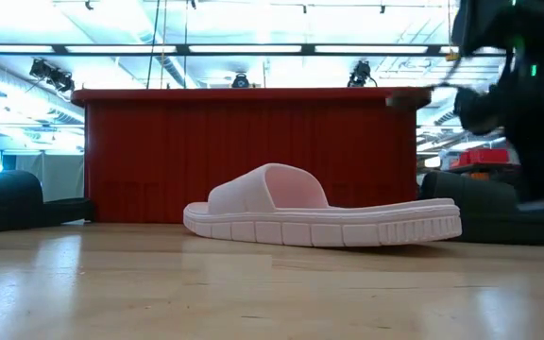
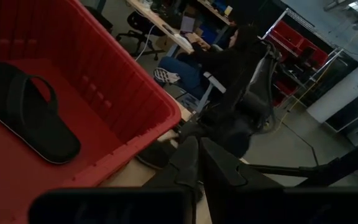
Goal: Pick and place slides into bin
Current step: Put the black slipper into the red bin
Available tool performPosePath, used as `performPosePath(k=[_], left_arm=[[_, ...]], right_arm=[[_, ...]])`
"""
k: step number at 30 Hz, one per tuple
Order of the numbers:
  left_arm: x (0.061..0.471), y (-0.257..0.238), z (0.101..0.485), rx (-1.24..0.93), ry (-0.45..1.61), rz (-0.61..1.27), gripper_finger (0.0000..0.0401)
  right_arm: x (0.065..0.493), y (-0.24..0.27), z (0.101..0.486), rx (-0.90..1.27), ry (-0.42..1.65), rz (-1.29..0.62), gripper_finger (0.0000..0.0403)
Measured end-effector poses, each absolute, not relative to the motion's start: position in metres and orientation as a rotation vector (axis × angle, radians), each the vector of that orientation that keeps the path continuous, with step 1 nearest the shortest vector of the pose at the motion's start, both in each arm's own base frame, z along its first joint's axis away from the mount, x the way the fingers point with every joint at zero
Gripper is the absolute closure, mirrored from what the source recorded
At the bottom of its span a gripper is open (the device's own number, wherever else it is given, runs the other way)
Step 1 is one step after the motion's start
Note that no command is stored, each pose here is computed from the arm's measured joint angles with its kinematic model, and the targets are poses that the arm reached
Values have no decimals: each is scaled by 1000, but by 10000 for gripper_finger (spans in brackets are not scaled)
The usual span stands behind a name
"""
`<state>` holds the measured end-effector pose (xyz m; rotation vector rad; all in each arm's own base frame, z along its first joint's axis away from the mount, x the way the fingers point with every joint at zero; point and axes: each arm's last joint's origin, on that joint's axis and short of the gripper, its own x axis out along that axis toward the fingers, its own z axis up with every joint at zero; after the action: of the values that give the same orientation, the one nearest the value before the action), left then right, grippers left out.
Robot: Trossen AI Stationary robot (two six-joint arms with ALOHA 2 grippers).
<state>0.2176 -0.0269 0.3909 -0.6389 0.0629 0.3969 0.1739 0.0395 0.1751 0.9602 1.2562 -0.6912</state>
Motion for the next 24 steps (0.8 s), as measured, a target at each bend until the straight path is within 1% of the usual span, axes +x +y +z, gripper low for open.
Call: performPosePath(k=[3, 5, 7, 10, 13, 15, 18, 21, 24], left_arm=[[218, -27, 391, -639, 62, 397, 385], [218, -27, 391, -640, 61, 396, 387], [218, -27, 391, -640, 61, 396, 387], [218, -27, 391, -641, 61, 396, 385], [218, -27, 391, -653, 58, 397, 381], [218, -27, 391, -664, 56, 398, 380], [218, -27, 391, -665, 56, 398, 379], [218, -26, 391, -665, 55, 401, 382], [218, -26, 391, -665, 53, 402, 387]], right_arm=[[178, 54, 206, 1098, 1301, -470, 397], [179, 65, 233, 1203, 1329, -317, 396], [178, 73, 264, 1253, 1314, -169, 397], [175, 79, 316, 1276, 1198, 5, 399], [173, 75, 369, 1245, 940, 88, 399], [172, 66, 401, 1164, 722, 63, 400], [172, 47, 432, 986, 454, -108, 400], [180, 27, 448, 737, 312, -327, 401], [195, 4, 453, 554, 260, -536, 401]])
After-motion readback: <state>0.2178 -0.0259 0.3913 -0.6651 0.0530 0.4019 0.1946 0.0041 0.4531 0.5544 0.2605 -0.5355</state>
